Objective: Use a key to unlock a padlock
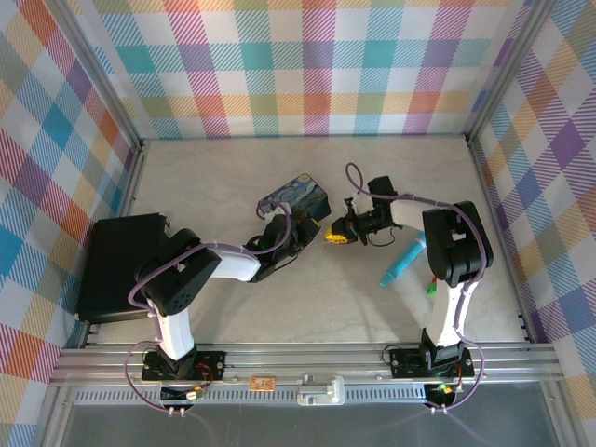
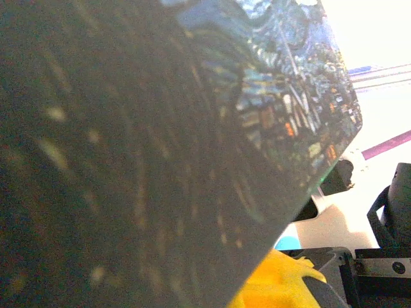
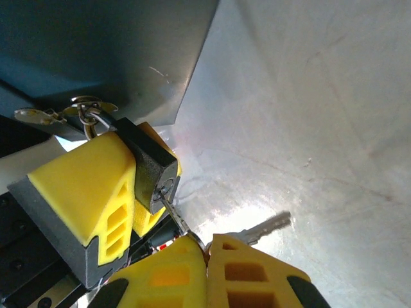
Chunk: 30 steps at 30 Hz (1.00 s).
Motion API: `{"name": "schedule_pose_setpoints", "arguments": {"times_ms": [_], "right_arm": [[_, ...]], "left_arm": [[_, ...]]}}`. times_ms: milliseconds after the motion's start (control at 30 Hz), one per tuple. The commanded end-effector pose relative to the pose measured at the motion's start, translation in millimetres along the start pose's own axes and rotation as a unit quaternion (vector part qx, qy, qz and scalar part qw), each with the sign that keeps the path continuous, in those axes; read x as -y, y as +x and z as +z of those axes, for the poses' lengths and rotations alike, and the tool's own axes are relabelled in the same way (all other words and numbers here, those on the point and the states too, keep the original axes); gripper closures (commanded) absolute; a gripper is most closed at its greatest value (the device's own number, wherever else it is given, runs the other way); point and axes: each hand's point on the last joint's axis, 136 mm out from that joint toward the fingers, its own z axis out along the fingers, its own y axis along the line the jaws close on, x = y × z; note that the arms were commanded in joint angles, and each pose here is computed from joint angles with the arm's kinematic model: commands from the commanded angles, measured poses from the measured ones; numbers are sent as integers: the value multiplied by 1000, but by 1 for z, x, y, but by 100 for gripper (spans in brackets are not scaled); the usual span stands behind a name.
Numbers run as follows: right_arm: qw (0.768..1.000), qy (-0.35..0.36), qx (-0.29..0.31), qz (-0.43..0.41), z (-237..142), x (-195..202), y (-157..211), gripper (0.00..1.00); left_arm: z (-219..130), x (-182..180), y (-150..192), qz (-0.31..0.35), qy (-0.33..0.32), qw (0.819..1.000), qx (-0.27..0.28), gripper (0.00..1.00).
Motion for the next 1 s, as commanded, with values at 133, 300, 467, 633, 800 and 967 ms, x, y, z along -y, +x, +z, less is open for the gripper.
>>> {"name": "schedule_pose_setpoints", "arguments": {"times_ms": [133, 300, 467, 633, 800, 967], "right_arm": [[996, 22, 79, -30, -20, 14, -10, 100], [995, 16, 103, 2, -24, 25, 0, 100], [995, 30, 98, -5, -29, 23, 8, 100], [993, 41, 107, -6, -37, 25, 9, 100], [994, 27, 109, -1, -34, 24, 6, 100], [991, 60, 120, -22, -43, 23, 8, 100]], "left_arm": [[-17, -25, -19, 48, -79, 994, 60, 100], [-13, -32, -42, 25, -99, 987, 126, 100], [1, -23, -40, 8, -62, 991, 120, 100], [-2, -27, -37, 12, -67, 992, 110, 100], [-4, -25, -38, 14, -65, 992, 110, 100], [-1, -16, -36, 19, -53, 994, 90, 100]]}}
